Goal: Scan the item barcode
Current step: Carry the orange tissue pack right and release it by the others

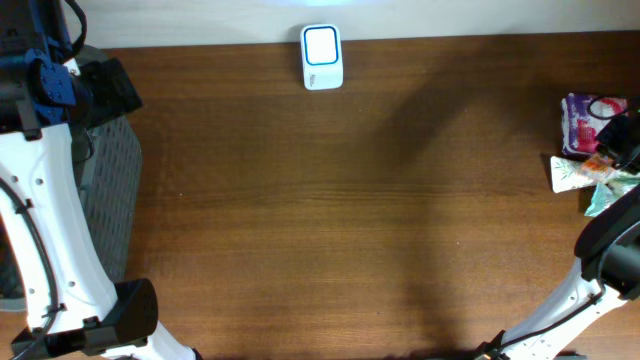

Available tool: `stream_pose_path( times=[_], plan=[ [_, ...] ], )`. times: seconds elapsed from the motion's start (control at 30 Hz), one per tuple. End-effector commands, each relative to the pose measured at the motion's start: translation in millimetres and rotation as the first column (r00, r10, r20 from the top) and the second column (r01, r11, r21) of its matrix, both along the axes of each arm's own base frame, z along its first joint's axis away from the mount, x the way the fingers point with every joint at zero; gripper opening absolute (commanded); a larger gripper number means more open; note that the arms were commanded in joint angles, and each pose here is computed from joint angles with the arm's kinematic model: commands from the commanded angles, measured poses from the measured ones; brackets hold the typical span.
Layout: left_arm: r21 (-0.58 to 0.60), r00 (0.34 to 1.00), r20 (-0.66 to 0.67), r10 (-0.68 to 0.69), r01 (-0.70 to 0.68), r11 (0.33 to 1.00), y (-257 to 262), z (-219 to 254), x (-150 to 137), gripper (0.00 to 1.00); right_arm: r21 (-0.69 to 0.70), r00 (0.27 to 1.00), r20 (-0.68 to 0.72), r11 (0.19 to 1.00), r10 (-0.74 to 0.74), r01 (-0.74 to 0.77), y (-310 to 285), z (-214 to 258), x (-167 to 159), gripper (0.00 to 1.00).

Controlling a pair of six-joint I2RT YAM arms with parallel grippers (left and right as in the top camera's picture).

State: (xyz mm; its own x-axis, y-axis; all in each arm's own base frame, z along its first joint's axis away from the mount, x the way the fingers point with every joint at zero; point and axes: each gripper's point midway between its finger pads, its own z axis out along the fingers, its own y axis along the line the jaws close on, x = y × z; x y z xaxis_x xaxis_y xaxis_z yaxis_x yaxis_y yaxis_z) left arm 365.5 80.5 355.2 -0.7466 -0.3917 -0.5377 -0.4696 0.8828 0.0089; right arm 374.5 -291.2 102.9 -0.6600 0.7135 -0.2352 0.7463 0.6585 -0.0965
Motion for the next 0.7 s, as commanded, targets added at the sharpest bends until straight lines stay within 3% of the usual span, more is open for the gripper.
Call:
stream_pose_path(
  times=[0.0,0.17,0.23,0.33,0.5,0.67],
  plan=[
    [0.013,1.0,0.019,-0.001,0.001,1.0,1.7,6.8,-2.0,0.99,0.005,0.999,0.05,1.0,-0.012,0.011,4.6,26.5,-5.0,0.99],
    [0.013,1.0,0.019,-0.001,0.001,1.0,1.7,6.7,-2.1,0.99,0.068,0.947,0.318,0.996,0.039,-0.063,51.9,130.0,-12.7,0.99],
    [0.013,1.0,0.019,-0.001,0.001,1.0,1.7,6.8,-2.0,0.99,0.11,0.92,0.386,0.988,0.061,-0.112,87.0,169.0,-33.1,0.99],
    [0.013,1.0,0.019,-0.001,0.001,1.0,1.7,6.8,-2.0,0.99,0.056,0.879,0.455,0.981,0.142,-0.187,137.3,205.4,-65.5,0.99],
    [0.013,1.0,0.019,-0.002,0.002,1.0,1.7,6.8,-2.0,0.99,0.022,0.819,0.491,0.936,0.296,-0.352,228.6,197.2,-129.1,0.99],
    [0.013,1.0,0.019,-0.001,0.001,1.0,1.7,6.8,-2.0,0.99,0.196,0.896,0.33,0.906,0.298,-0.374,268.3,154.6,-197.8,0.99]
  ],
)
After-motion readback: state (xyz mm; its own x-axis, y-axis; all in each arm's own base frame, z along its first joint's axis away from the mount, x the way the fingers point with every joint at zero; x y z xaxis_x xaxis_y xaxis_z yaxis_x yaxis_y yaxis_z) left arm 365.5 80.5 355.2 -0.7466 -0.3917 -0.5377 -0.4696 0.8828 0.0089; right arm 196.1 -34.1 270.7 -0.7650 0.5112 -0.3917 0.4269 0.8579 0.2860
